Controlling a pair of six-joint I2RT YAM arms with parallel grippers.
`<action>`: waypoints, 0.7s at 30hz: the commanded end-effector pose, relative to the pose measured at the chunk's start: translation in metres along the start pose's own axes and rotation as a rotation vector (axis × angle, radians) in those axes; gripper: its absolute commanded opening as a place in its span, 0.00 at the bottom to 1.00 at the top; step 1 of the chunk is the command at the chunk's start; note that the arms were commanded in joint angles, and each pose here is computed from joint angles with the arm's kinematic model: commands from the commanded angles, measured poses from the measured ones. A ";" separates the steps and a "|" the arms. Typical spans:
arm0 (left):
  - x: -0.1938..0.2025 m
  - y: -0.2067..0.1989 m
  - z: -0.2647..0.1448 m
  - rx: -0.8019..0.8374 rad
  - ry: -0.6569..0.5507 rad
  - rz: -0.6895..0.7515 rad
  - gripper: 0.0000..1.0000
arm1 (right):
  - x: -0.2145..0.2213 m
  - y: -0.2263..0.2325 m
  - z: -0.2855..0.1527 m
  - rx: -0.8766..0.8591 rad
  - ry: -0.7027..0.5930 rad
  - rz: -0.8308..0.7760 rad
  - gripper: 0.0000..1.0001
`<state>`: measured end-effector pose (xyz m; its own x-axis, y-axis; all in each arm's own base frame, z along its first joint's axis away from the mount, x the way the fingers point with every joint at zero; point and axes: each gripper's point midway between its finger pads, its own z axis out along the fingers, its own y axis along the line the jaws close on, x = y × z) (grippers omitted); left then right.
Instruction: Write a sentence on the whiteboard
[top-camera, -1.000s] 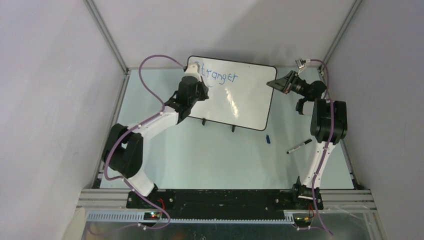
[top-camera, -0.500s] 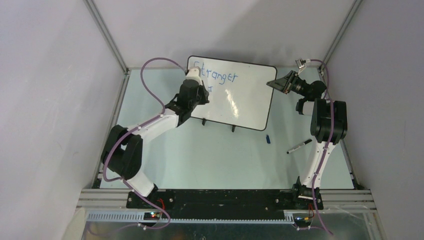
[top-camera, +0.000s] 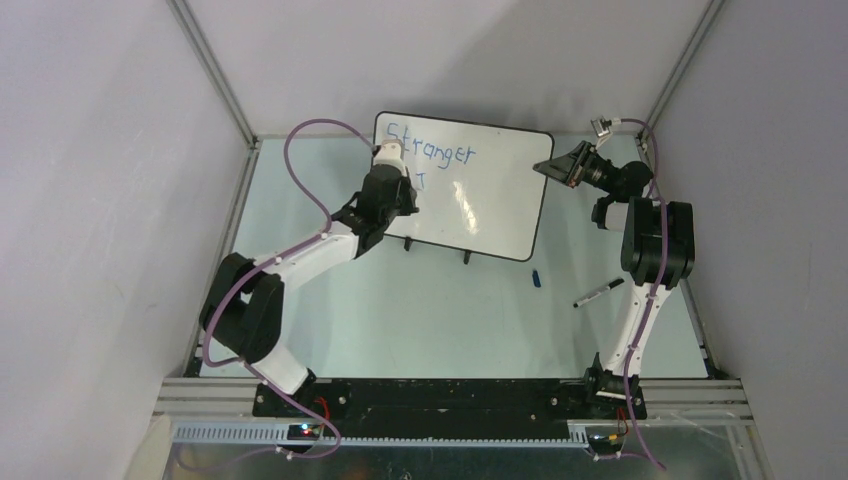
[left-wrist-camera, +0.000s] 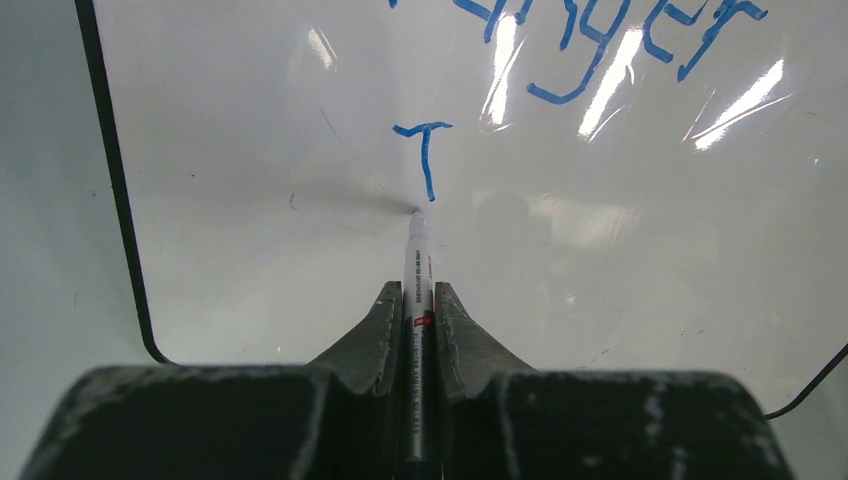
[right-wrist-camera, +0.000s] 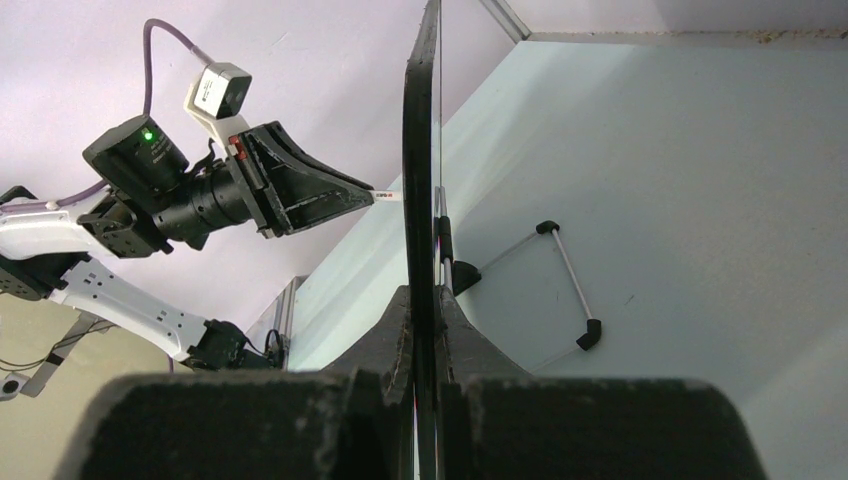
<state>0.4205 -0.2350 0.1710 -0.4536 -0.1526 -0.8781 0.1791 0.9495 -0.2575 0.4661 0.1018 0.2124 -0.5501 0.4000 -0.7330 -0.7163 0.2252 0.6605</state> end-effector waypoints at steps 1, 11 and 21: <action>-0.026 -0.004 -0.016 0.010 -0.082 0.005 0.00 | -0.019 0.032 0.002 -0.036 -0.007 -0.076 0.00; -0.055 -0.025 -0.027 0.121 -0.185 0.007 0.00 | -0.020 0.032 0.002 -0.036 -0.008 -0.076 0.00; -0.063 -0.033 -0.006 0.109 -0.169 0.029 0.00 | -0.020 0.033 0.002 -0.037 -0.007 -0.077 0.00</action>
<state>0.4275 -0.2454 0.2186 -0.3417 -0.1873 -0.9210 0.2578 0.9237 -0.2835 0.4661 0.1018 0.2126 -0.5497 0.3996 -0.7336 -0.7168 0.2253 0.6599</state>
